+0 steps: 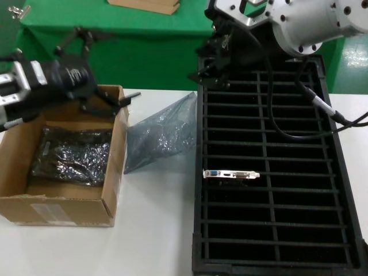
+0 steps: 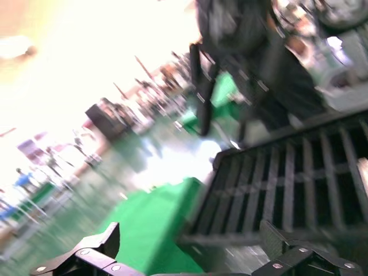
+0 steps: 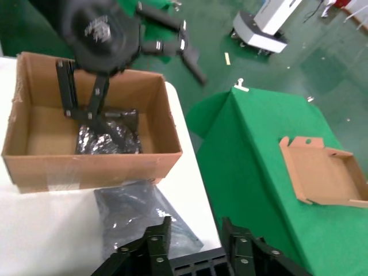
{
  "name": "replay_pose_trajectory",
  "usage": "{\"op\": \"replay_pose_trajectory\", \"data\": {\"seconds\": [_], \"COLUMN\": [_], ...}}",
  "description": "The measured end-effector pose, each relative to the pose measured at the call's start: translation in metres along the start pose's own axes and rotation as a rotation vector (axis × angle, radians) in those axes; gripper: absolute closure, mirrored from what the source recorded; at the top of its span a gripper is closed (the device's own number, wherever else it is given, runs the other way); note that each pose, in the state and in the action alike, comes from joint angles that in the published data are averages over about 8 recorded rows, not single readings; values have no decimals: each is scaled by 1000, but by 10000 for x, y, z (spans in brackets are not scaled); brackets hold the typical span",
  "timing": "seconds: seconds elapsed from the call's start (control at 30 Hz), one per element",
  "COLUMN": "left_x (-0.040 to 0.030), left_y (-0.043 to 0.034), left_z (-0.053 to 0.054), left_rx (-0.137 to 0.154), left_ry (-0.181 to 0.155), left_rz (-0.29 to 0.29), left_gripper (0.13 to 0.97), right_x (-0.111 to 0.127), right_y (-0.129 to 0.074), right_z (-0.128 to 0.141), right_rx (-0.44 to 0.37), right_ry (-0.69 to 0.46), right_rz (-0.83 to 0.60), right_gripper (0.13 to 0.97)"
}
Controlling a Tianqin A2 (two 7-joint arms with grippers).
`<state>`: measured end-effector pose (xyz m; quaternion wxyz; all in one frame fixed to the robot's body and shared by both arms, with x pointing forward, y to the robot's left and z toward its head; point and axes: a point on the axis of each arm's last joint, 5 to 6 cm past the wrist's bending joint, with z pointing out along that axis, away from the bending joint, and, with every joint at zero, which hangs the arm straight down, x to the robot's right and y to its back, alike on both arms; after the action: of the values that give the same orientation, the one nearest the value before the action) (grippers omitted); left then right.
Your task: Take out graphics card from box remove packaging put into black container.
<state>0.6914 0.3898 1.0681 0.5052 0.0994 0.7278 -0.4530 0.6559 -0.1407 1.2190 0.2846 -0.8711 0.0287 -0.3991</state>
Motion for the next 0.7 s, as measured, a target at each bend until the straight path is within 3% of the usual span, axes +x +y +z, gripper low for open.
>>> {"op": "replay_pose_trajectory", "data": {"seconds": [0.1,0.2,0.33,0.5,0.7], "left_x": [-35,-45,-37,-15,117], "left_y": [-31,-41,-36,-28,10], "left_z": [-51,-67,-57,-45,-5], "left_rx": [40,52,42,32,2], "left_ry": [-45,-58,-50,-47,-69], "left_rz": [-5,-7,-7,-11,-44], "left_gripper": [291,263,207,167,132], "right_x": [11,28,62,91,-14], "right_y": [-9,-14,1,62,184], "right_z": [-26,-53,-85,-81,28], "right_rx": [13,29,50,81,142], "right_ry": [19,41,72,99,96], "right_rz": [2,5,14,32,50], "right_gripper": [756,698,698,564,438]}}
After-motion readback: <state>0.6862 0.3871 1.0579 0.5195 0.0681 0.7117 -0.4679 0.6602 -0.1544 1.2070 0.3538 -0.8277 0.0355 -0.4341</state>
